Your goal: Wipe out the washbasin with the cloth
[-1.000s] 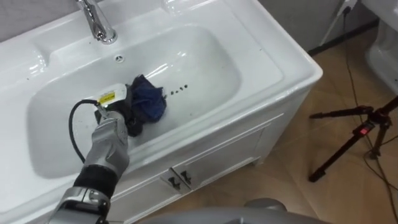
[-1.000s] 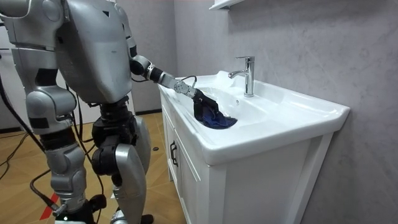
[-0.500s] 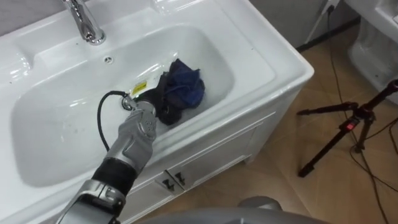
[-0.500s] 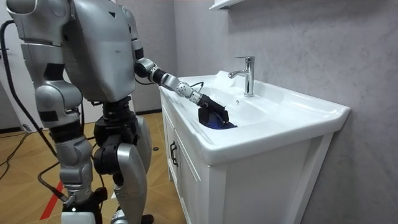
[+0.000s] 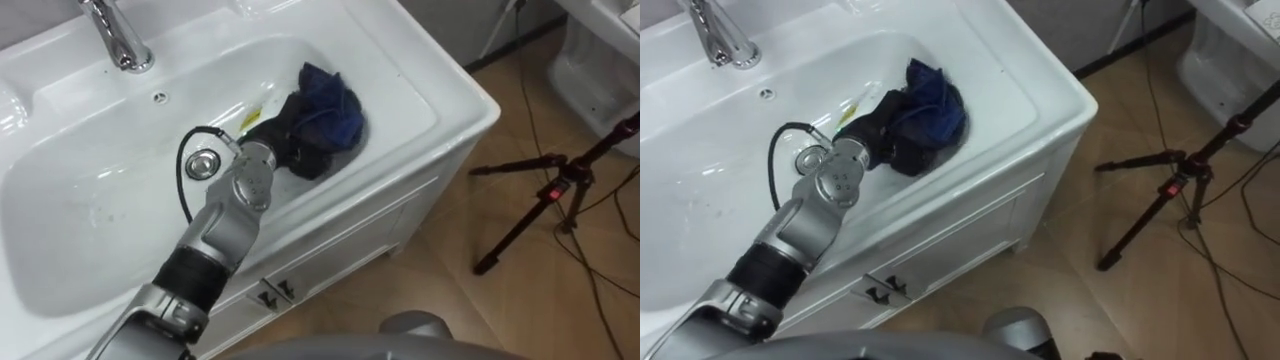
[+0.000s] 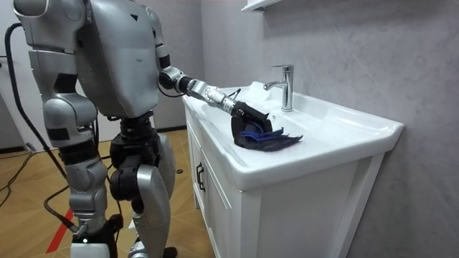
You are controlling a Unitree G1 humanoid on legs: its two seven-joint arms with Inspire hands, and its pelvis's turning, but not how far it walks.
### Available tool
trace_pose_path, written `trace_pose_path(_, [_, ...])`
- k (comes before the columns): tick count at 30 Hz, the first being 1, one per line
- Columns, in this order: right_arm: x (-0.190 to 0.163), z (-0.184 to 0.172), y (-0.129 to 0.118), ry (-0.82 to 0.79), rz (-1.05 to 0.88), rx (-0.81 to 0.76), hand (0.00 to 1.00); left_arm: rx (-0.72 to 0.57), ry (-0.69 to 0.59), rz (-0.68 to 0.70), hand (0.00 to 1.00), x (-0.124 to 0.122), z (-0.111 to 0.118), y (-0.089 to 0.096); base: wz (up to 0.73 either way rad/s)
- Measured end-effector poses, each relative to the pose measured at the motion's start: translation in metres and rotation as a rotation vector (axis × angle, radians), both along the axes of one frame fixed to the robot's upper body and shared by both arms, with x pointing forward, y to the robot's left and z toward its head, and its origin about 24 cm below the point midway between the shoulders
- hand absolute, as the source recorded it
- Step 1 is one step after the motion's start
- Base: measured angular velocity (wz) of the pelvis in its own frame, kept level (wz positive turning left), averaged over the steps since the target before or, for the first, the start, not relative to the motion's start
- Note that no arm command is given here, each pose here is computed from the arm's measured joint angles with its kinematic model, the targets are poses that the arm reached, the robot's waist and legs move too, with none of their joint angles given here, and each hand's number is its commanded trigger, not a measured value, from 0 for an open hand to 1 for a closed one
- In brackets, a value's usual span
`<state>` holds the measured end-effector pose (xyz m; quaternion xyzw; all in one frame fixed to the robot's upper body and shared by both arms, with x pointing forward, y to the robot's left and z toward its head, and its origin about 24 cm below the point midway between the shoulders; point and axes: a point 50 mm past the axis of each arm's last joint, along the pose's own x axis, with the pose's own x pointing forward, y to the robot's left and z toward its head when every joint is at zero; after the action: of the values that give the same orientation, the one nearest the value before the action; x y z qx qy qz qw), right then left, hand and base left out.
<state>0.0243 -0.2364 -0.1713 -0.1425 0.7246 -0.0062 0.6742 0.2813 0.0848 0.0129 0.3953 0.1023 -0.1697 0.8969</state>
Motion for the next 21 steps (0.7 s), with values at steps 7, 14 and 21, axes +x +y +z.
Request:
trace_pose_path(7, [-0.007,-0.001,0.002,0.023,0.028,0.006,0.00,0.107,-0.034,-0.020,1.00,0.005,0.002,0.001,-0.02])
trace_pose_path(14, [-0.010,0.000,0.000,0.047,0.039,0.012,0.00,0.351,0.021,-0.015,1.00,-0.006,-0.028,0.019,-0.09])
trace_pose_path(21, [-0.023,0.001,-0.002,0.075,-0.021,0.007,0.00,0.547,0.131,0.134,1.00,-0.036,-0.076,0.075,-0.06])
